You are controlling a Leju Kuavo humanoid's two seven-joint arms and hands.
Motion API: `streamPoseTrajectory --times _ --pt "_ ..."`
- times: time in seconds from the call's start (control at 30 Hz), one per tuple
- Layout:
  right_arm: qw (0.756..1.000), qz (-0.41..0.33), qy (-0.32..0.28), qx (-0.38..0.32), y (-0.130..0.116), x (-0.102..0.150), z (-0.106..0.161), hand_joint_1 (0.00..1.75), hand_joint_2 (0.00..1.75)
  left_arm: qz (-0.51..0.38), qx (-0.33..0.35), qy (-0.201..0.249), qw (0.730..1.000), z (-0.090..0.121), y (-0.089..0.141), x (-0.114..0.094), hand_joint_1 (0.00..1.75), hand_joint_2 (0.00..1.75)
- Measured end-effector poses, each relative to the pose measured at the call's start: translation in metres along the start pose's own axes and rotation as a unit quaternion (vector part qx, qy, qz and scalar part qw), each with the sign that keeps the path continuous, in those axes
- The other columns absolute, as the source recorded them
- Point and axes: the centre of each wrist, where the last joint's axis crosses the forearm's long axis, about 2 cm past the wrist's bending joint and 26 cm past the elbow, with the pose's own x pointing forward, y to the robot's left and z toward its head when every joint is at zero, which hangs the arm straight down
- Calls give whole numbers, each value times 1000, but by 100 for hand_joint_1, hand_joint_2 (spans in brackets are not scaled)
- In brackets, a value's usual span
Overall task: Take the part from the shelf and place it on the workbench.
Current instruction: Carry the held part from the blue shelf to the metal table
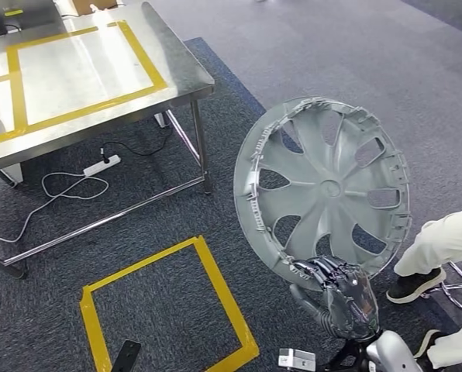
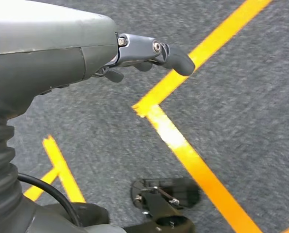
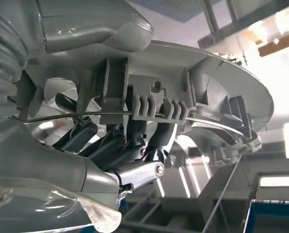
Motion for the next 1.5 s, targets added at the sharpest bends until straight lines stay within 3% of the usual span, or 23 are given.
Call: streamPoseTrajectory --times 1.5 --pt "1000 -12 20 -6 0 7 1 175 175 -15 -4 -10 1000 -2 3 1 0 175"
